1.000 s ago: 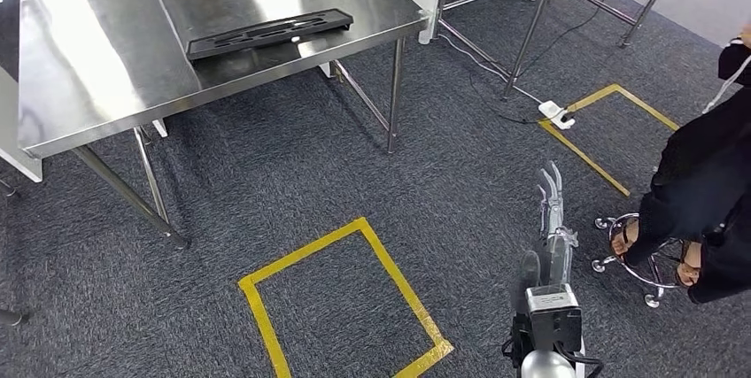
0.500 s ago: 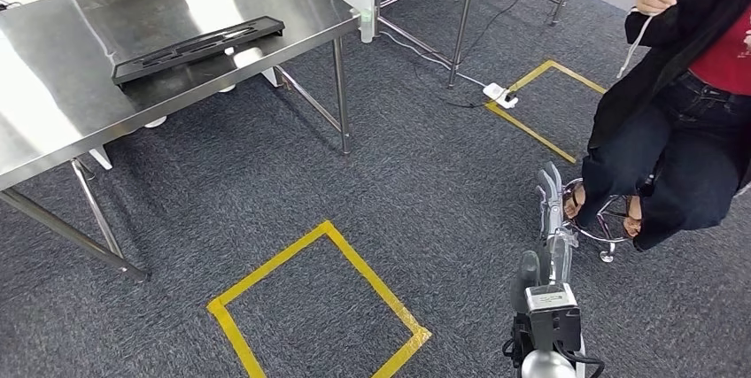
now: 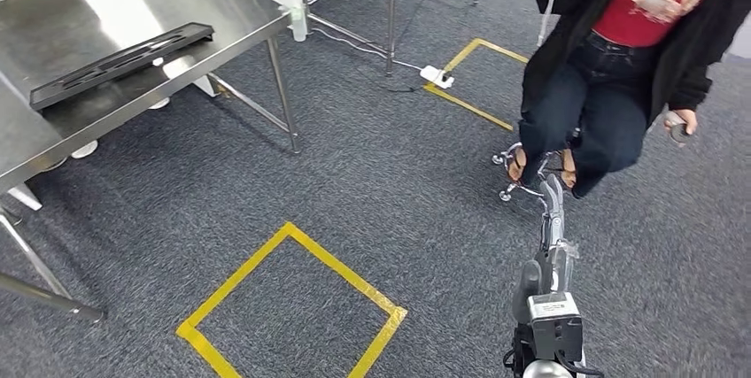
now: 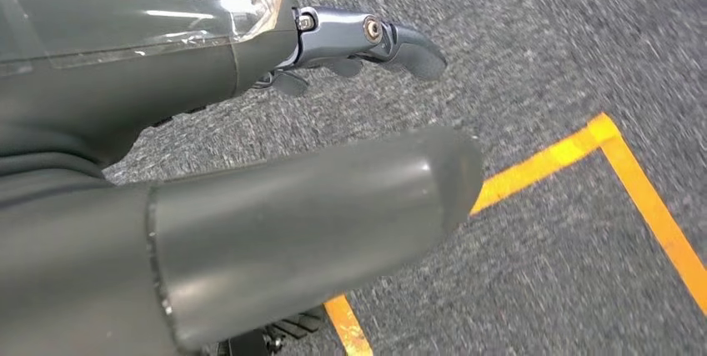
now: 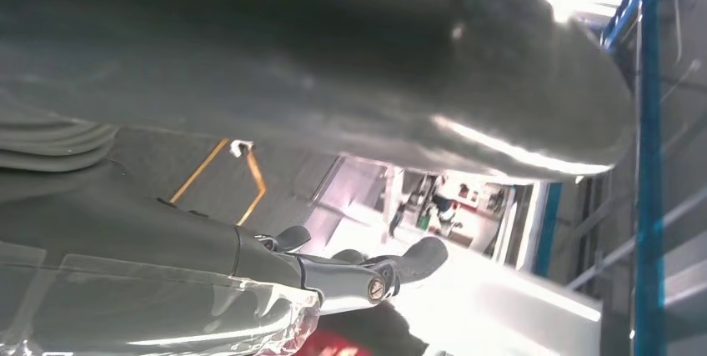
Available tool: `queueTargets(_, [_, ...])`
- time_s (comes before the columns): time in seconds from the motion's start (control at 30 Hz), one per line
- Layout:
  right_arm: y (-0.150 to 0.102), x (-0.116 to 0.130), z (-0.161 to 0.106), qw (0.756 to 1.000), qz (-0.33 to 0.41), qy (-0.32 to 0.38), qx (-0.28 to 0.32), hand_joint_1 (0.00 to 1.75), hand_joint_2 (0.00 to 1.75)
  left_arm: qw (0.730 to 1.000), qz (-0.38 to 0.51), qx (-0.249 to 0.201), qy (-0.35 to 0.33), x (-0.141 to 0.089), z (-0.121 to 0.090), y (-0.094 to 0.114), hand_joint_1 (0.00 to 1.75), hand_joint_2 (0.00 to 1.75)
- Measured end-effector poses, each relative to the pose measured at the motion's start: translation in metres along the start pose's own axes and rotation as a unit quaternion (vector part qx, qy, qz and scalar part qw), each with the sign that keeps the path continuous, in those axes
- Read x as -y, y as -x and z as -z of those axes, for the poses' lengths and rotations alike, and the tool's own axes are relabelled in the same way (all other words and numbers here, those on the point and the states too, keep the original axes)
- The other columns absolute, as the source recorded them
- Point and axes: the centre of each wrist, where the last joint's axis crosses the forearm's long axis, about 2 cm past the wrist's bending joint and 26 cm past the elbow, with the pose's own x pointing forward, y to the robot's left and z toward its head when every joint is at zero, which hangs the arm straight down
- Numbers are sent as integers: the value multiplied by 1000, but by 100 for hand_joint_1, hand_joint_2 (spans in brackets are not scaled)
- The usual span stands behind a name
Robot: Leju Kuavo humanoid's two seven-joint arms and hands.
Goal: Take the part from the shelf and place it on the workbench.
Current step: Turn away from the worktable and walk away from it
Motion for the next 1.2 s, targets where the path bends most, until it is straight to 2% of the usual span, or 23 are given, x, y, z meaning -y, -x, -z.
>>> queueTargets(0.67, [3,5,-16,1000,-4,3,-16,0,0,1000,-8,-5,-7,-4,-3,4,0,0])
queueTargets(1.2, [4,7,-11,1000,1,4,-12,0,0,1000,-7,0,-7,-2,-1,2,0,0])
